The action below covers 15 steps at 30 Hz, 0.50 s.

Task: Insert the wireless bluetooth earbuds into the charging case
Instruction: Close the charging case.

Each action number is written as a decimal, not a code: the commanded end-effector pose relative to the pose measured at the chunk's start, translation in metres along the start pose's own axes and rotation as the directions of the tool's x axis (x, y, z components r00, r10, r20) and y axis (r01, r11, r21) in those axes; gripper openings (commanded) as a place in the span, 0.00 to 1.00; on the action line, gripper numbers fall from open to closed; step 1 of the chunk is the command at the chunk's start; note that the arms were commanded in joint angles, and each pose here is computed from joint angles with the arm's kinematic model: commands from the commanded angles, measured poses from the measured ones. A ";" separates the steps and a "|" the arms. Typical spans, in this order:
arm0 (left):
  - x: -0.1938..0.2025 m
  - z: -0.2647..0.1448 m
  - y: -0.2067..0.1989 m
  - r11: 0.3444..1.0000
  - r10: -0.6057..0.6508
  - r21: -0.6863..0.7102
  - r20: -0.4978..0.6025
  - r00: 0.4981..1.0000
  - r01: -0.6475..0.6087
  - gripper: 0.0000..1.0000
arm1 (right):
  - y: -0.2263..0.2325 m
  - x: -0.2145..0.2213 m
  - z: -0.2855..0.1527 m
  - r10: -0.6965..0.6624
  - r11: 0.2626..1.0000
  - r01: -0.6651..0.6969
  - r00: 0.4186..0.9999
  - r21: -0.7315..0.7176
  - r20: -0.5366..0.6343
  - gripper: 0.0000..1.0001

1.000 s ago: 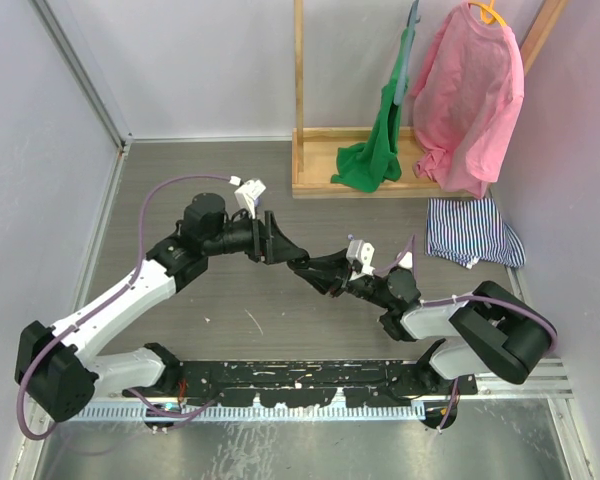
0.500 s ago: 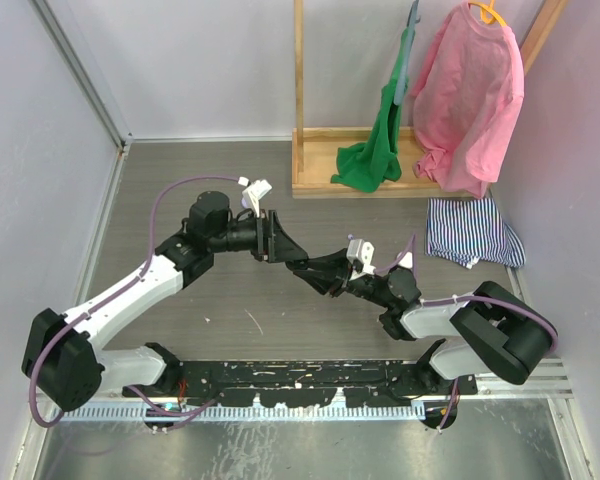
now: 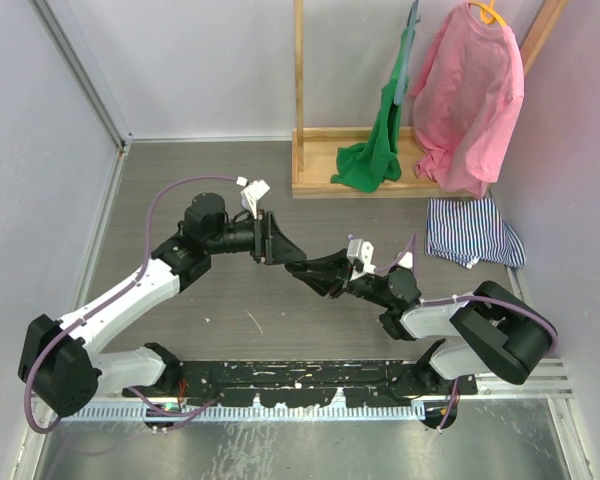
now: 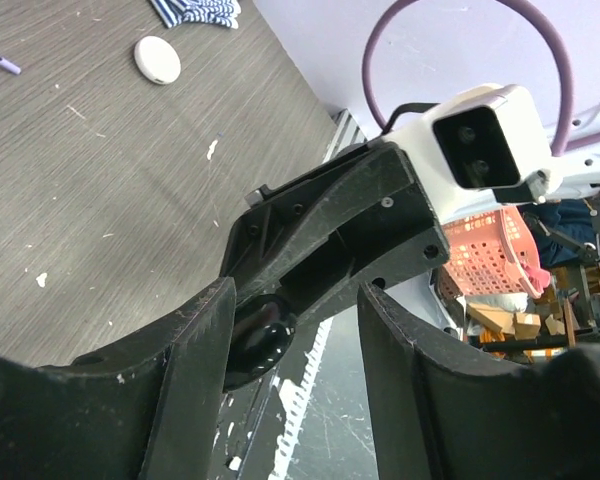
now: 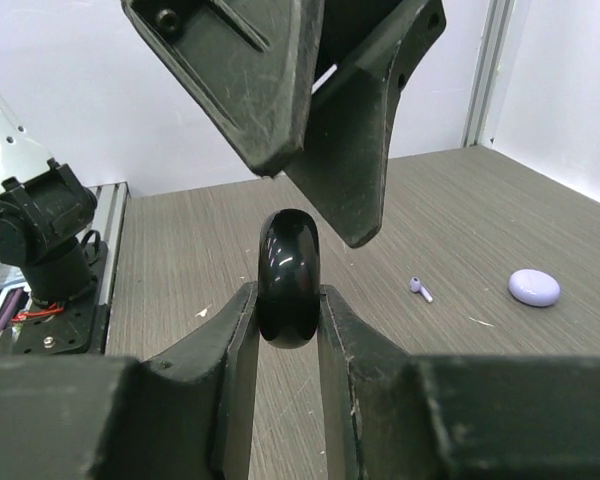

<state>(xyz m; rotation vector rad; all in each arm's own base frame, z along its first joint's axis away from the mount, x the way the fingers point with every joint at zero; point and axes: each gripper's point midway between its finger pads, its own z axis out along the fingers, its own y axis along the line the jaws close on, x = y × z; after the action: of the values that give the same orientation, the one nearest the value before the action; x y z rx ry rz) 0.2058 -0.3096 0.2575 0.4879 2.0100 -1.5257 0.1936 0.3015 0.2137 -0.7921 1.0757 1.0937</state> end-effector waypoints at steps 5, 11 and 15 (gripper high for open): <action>-0.012 -0.012 -0.024 0.993 0.105 0.052 0.056 0.993 -0.108 0.54 | 0.006 -0.015 0.006 -0.015 0.999 0.017 0.999 -0.041 0.050 0.06; -0.011 -0.031 0.008 0.972 0.144 -0.194 0.061 0.988 -0.130 0.58 | -0.009 -0.001 0.005 0.037 0.998 -0.035 0.999 0.050 -0.040 0.06; -0.012 -0.058 0.031 0.907 0.177 -0.397 0.059 0.983 -0.140 0.62 | -0.019 0.013 -0.004 0.084 0.988 -0.066 0.989 0.138 -0.123 0.05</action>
<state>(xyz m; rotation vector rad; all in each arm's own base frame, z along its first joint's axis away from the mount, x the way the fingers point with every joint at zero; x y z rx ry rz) 0.2084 -0.2794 0.2488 0.4497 2.0503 -1.2731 0.1979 0.2999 0.1911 -0.7856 1.2272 1.0890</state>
